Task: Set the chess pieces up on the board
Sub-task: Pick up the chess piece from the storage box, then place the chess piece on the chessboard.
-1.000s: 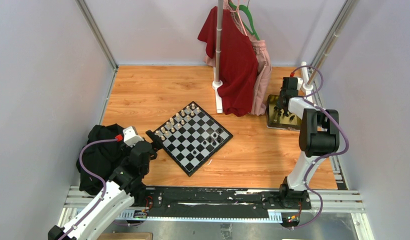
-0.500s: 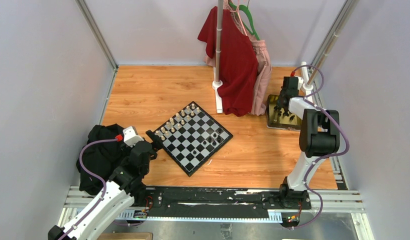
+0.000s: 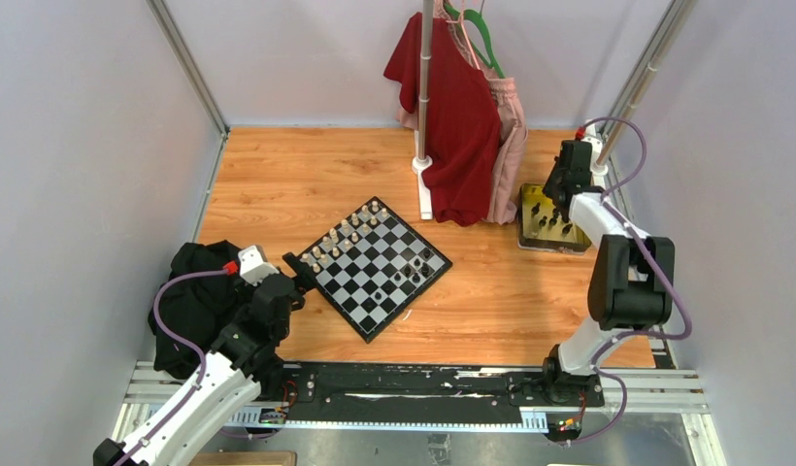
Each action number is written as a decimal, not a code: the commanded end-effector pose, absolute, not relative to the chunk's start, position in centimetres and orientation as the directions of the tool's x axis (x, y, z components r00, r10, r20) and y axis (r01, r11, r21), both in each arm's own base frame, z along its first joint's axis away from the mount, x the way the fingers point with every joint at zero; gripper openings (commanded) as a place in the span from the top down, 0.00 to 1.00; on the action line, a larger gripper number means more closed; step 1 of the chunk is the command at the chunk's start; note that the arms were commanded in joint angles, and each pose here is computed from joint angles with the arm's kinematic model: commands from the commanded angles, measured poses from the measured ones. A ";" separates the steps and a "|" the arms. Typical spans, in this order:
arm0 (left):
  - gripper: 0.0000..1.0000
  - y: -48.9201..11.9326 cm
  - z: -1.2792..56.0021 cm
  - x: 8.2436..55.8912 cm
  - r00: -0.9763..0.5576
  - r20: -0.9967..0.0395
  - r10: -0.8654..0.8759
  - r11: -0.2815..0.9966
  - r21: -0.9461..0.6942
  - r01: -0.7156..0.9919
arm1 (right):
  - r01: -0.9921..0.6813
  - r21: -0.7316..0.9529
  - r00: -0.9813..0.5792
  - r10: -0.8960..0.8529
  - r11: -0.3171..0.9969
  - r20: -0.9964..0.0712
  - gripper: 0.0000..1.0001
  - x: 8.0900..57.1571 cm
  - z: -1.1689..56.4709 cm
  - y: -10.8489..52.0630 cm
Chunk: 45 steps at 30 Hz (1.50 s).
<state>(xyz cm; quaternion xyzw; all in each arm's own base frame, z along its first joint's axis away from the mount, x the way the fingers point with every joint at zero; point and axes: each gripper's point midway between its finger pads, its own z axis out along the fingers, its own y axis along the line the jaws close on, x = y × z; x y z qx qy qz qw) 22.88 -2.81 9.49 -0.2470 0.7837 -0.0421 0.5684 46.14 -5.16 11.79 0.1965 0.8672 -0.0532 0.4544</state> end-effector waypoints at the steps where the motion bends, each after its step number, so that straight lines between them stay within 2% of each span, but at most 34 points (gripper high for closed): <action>1: 0.00 -2.9 10.0 23.1 -0.204 -0.873 -0.443 0.870 -0.365 -0.331 | 0.366 0.105 -0.477 0.283 0.925 -0.832 1.00 44.6 14.2 -4.2; 8: 0.00 -2.9 10.1 23.1 -0.200 -0.872 -0.446 0.869 -0.368 -0.331 | 0.218 0.075 -0.494 0.176 0.973 -0.852 1.00 41.0 16.9 1.7; 17: 0.00 -2.7 10.2 23.0 -0.192 -0.871 -0.451 0.866 -0.376 -0.330 | -0.090 0.037 -0.545 -0.018 0.995 -0.838 1.00 35.0 18.4 11.2; 23: 0.00 -2.8 10.2 23.0 -0.192 -0.871 -0.452 0.866 -0.377 -0.330 | -0.250 0.013 -0.574 -0.138 0.968 -0.807 1.00 31.5 17.5 15.6; 34: 0.00 -3.0 10.0 23.2 -0.211 -0.873 -0.439 0.874 -0.360 -0.328 | -0.426 -0.057 -0.553 -0.310 0.903 -0.773 1.00 26.5 15.2 21.1; 45: 0.00 -3.3 9.8 23.4 -0.229 -0.875 -0.426 0.882 -0.346 -0.320 | -0.583 -0.049 -0.537 -0.431 0.811 -0.725 1.00 23.9 12.7 26.1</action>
